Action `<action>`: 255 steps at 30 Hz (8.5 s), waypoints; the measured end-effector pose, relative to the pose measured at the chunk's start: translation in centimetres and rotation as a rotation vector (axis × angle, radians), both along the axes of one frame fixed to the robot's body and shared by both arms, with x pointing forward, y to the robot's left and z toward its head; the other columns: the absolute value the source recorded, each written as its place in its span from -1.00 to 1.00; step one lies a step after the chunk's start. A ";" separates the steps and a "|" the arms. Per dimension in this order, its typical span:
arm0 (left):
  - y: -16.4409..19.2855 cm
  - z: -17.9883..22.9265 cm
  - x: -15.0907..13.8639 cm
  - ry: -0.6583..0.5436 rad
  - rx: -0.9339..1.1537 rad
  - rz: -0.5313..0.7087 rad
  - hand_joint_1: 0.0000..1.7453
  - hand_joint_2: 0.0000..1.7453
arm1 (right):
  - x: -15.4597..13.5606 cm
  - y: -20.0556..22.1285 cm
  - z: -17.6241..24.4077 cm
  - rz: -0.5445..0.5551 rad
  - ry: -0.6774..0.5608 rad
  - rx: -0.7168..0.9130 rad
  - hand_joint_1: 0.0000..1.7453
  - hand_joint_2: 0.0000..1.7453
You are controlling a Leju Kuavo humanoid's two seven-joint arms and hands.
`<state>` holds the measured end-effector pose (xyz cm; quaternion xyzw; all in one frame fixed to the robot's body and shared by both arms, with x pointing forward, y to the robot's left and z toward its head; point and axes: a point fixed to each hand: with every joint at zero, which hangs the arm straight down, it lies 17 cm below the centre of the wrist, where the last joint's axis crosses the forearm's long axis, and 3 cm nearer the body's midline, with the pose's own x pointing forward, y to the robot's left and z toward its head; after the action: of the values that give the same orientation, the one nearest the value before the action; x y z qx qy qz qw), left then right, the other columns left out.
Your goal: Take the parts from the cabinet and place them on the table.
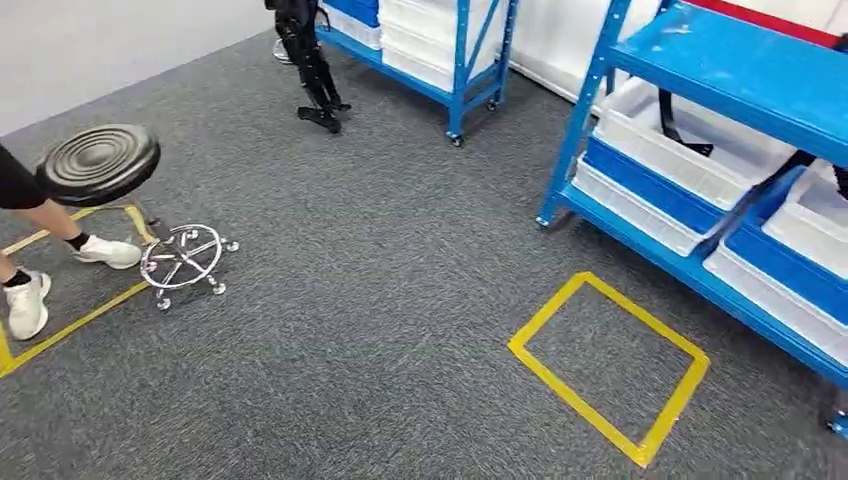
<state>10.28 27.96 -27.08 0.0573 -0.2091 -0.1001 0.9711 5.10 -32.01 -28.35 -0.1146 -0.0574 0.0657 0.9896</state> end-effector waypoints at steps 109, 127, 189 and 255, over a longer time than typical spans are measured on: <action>0.5 0.2 0.4 -0.044 0.048 0.015 -1.00 -1.00 | -0.2 -0.1 0.0 0.091 -0.027 -0.011 -1.00 -1.00; 0.3 0.1 -0.1 -0.036 0.046 0.016 -1.00 -1.00 | 0.2 -0.1 0.1 0.095 -0.036 -0.012 -1.00 -1.00; 1.3 0.3 0.2 -0.051 0.058 0.037 -1.00 -1.00 | 0.2 0.3 0.0 0.116 -0.029 -0.007 -1.00 -1.00; 1.4 0.1 0.0 -0.037 0.085 0.025 -1.00 -1.00 | 0.1 0.9 0.0 0.127 -0.033 0.018 -1.00 -1.00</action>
<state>10.24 29.35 -26.93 0.1030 -0.2218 -0.0959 0.9649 5.17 -31.10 -28.36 -0.1027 -0.0815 0.1259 0.9833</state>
